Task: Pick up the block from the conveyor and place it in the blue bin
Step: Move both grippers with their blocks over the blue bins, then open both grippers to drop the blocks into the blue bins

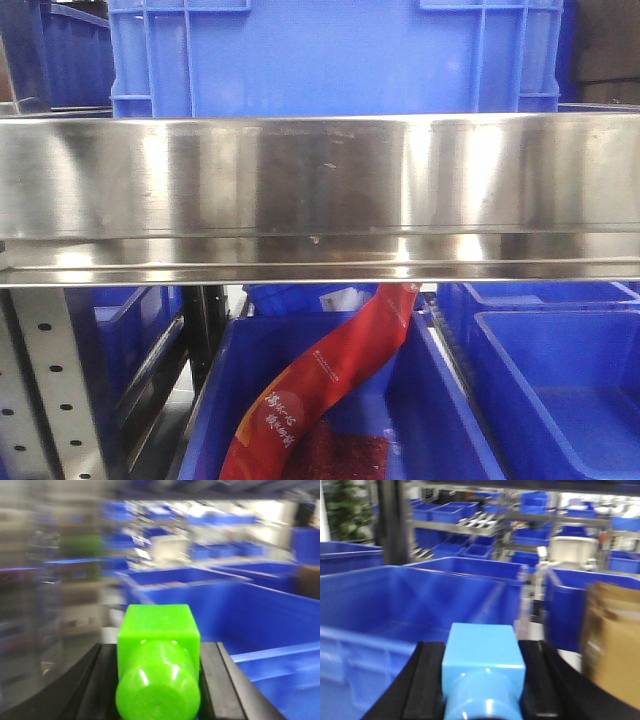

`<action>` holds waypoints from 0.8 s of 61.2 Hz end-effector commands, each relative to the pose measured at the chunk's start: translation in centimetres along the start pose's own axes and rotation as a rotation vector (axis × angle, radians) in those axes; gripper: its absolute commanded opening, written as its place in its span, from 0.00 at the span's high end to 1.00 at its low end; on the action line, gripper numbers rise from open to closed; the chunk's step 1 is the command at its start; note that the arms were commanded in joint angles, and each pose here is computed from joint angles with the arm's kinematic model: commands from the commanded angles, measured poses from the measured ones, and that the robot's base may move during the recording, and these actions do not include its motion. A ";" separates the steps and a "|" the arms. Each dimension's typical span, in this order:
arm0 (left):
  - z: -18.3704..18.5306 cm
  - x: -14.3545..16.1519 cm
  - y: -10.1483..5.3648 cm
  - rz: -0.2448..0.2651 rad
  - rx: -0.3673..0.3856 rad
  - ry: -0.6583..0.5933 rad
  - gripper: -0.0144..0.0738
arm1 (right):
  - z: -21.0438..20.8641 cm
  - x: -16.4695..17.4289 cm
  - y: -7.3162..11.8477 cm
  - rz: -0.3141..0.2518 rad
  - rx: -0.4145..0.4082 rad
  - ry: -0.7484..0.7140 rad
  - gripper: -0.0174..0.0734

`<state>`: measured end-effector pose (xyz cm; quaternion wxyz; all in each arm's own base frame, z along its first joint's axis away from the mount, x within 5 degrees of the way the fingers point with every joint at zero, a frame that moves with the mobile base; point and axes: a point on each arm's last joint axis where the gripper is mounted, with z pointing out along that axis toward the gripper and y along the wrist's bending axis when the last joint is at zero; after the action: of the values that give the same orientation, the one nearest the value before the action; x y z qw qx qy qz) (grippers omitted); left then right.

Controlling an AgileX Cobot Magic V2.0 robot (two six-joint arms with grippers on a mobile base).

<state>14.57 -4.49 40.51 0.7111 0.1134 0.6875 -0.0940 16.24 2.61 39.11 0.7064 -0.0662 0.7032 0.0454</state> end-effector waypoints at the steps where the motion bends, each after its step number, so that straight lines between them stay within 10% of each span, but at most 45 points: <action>1: 2.3 -1.2 -1.5 0.004 0.087 0.003 0.96 | 2.3 -1.2 0.6 -0.014 -0.031 -0.026 0.98; 29: 16.7 -2.3 -7.6 -0.045 0.235 0.155 0.96 | 12.9 -2.6 3.7 0.020 -0.131 0.046 0.96; 40: 19.8 -1.7 -8.4 -0.068 0.237 0.195 0.95 | 16.1 -1.9 4.4 0.030 -0.136 0.086 0.78; 49: 20.4 -0.9 -8.6 -0.064 0.236 0.227 0.69 | 17.6 -1.0 4.6 0.042 -0.136 0.121 0.58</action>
<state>31.61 -18.45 41.43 0.6064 0.1846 0.7525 -0.1786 32.37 9.78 40.04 0.6541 -0.1065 0.7423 0.0994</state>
